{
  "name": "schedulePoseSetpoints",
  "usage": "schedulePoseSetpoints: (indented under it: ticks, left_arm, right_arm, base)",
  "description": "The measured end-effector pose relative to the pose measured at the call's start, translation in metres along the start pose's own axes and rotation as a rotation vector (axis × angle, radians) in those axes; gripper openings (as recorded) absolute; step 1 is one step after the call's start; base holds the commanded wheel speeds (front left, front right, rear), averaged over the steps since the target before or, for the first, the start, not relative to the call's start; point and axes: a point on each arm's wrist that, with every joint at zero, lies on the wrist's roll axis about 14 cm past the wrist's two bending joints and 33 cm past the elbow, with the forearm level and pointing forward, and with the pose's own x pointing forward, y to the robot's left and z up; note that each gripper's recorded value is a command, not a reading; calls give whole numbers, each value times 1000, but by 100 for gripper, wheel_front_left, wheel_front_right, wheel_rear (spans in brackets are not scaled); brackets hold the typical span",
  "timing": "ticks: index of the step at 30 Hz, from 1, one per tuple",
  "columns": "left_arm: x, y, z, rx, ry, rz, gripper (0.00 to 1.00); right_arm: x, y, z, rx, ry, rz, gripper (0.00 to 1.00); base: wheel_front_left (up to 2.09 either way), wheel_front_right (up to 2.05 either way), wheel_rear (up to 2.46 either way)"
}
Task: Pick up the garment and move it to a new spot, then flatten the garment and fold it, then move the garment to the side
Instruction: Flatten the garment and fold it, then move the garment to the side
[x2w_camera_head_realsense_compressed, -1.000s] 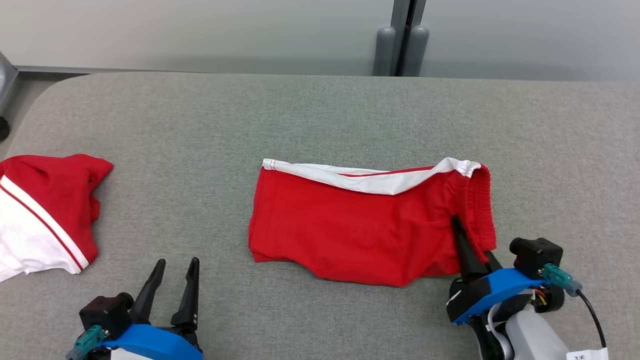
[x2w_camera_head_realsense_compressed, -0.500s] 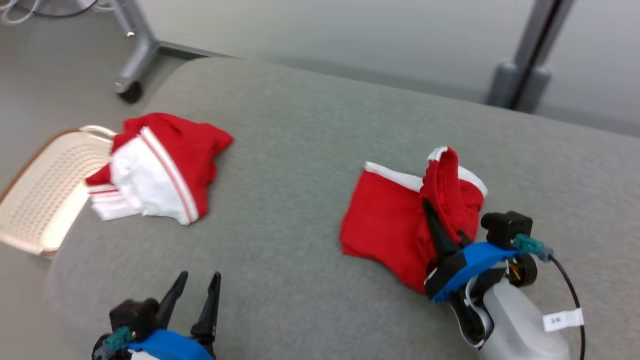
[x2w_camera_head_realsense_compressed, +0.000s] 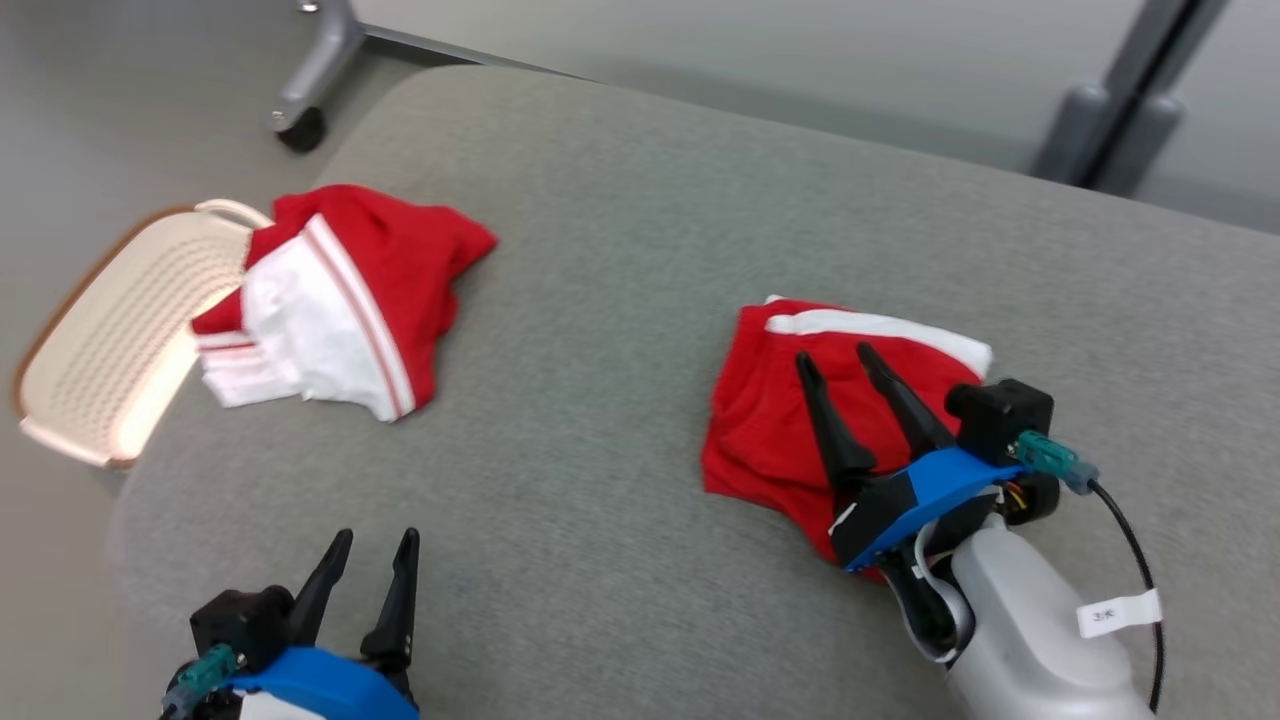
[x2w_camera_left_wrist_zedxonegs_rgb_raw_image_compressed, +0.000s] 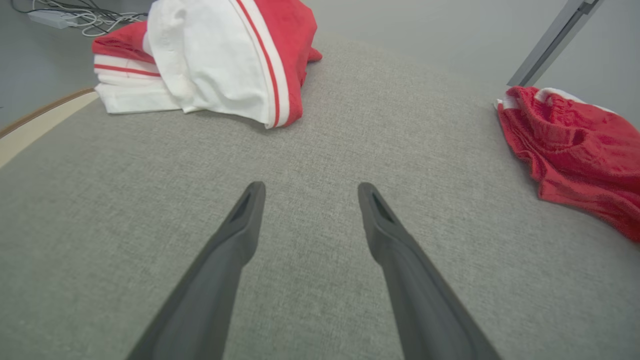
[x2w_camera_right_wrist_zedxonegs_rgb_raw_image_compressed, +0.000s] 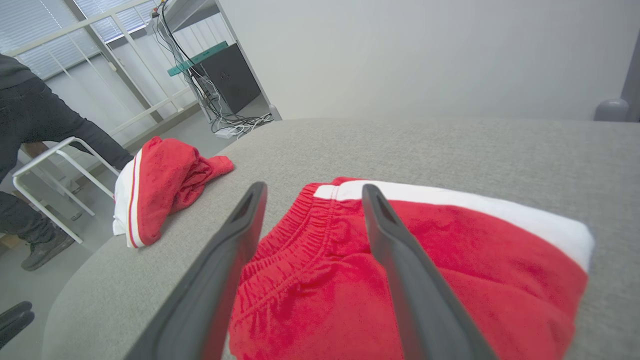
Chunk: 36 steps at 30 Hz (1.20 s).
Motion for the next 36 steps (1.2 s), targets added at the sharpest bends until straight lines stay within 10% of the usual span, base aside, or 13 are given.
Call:
schedulePoseSetpoints:
  ticks: [13, 36]
  left_arm:
    - [53, -64, 29, 72, -78, -199, 100]
    - [40, -98, 22, 142, -102, -277, 100]
  right_arm:
    - [-119, -124, 35, -121, -120, -425, 100]
    - [-216, -111, 8, -115, -76, -552, 100]
  base:
    - [0, 0, 0]
    - [0, 0, 0]
